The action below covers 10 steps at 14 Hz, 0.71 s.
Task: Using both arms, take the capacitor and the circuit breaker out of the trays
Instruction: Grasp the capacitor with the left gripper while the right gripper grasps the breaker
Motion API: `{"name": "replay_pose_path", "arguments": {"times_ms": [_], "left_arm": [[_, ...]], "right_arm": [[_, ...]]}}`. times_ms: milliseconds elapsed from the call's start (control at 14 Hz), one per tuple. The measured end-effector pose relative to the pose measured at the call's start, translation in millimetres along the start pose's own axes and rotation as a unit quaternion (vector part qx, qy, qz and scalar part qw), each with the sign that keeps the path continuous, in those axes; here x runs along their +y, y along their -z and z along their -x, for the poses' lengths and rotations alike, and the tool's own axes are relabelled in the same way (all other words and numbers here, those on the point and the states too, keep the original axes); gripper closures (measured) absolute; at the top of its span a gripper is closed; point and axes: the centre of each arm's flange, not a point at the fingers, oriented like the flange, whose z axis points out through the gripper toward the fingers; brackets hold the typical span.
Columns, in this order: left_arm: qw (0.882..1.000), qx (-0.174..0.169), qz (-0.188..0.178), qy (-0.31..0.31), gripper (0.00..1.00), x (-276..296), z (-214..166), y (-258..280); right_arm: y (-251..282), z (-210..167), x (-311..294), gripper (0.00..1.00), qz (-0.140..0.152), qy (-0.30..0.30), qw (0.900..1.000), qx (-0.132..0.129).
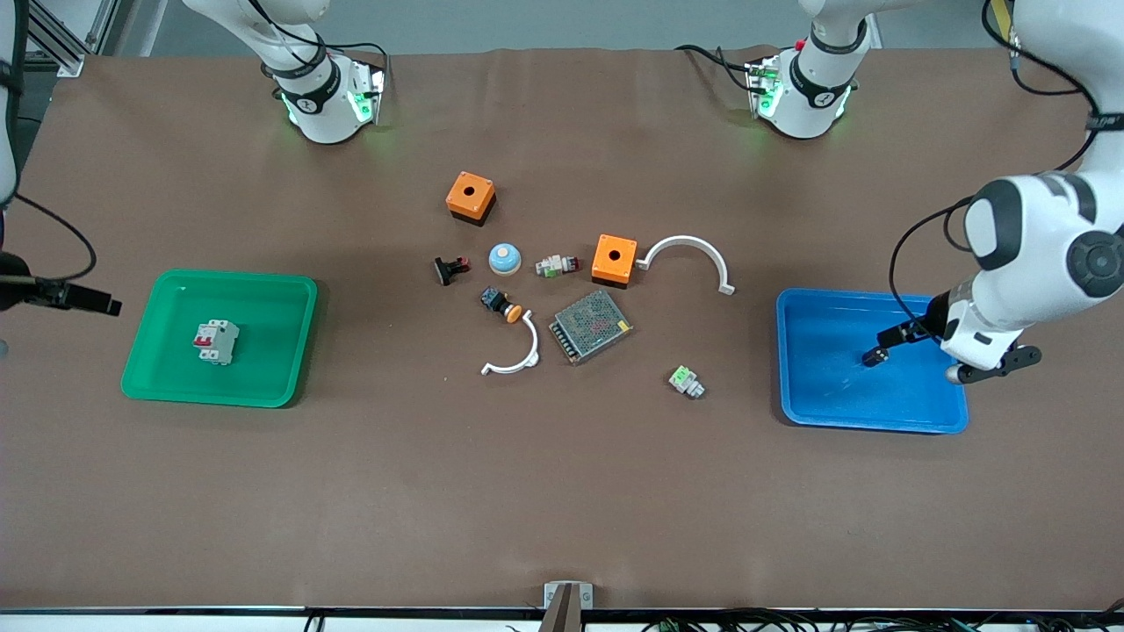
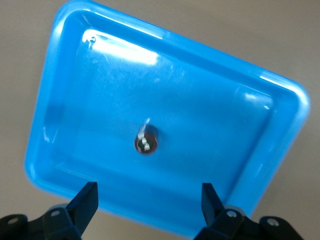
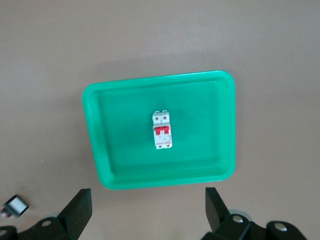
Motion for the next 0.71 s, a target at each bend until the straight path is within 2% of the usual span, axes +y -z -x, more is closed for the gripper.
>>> {"name": "replay_pose_path", "arguments": {"times_ms": [143, 357, 571, 714], "left_arm": [[1.000, -0.003, 0.002, 0.004, 0.17, -5.8, -6.5, -33.3], [1.000, -0.003, -0.014, -0.009, 0.21, -15.3, -11.9, -70.6], [1.000, -0.007, -0.014, -0.005, 0.26, -22.7, -14.6, -88.2], [1.000, -0.010, -0.013, -0.006, 0.35, -21.4, -14.3, -92.4]], "right_arm": [[-27.9, -8.8, 6.8, 0.00, 0.001, 0.001, 1.000, 0.012], [-99.3, -10.0, 8.6, 0.00, 0.005, 0.018, 0.999, 0.037], [-175.4, -0.6, 7.7, 0.00, -0.002, 0.028, 0.998, 0.057], [-217.6, 6.6, 8.2, 0.00, 0.003, 0.037, 0.997, 0.070]]}}
